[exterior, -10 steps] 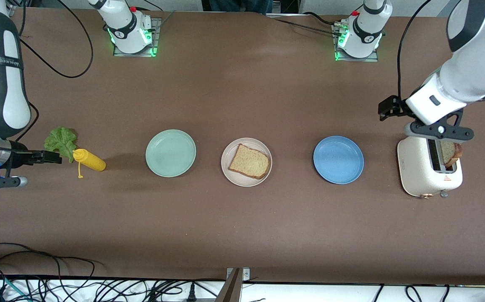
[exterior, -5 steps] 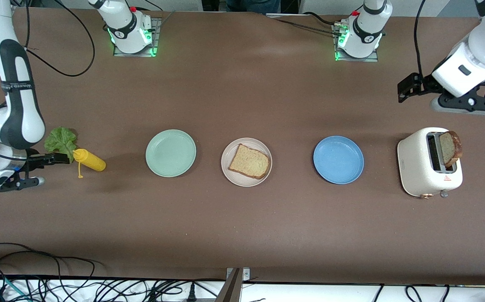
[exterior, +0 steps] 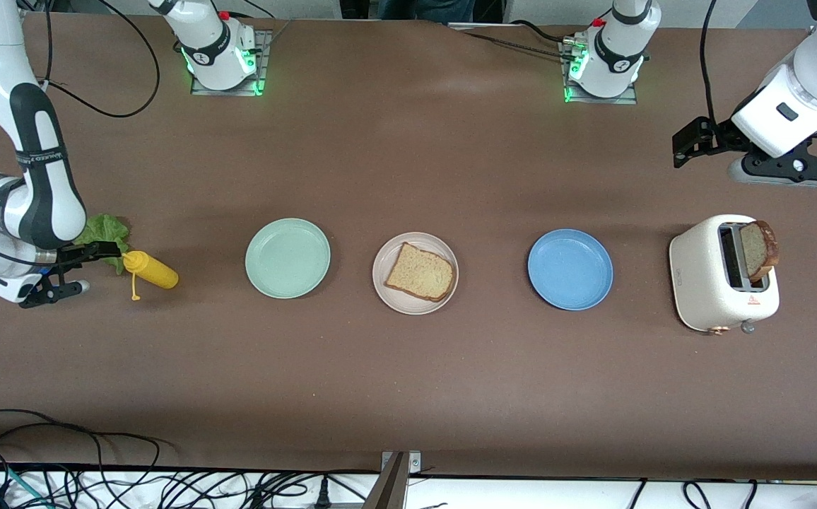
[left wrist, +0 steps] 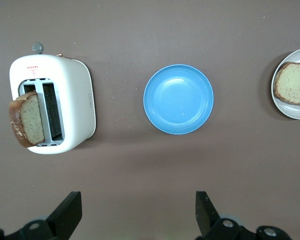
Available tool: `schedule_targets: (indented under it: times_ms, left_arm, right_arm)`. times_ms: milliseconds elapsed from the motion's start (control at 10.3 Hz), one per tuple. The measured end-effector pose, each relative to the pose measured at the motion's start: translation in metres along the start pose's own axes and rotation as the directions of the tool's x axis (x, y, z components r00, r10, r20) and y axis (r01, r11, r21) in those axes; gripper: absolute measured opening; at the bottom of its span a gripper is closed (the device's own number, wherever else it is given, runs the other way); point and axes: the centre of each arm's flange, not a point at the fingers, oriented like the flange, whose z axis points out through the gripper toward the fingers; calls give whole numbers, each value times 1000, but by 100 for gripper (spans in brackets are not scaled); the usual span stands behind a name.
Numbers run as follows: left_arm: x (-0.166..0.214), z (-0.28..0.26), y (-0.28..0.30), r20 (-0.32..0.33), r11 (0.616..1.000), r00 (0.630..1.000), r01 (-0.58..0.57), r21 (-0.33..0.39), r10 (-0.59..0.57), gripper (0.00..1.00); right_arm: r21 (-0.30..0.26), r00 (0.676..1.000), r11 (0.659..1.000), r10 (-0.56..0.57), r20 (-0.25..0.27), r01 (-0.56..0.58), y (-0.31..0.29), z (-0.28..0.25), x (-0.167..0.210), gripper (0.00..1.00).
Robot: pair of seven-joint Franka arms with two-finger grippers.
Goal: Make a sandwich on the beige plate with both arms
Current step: 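Grasp the green lettuce with the right gripper while the left gripper rises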
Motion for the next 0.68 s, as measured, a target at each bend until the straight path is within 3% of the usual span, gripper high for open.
schedule_targets:
  times_ms: [291,678]
  left_arm:
    - [6,11,14,23,999,1000,-21,-27,21,100]
    - [8,13,8,26,1000,1000,-9,-29,9,100]
  right_arm:
    - [-10,1000,1000,-5,8,5,0,40,-9,100]
    - [-17,1000,1000,-1,30,2,6,54,-18,97]
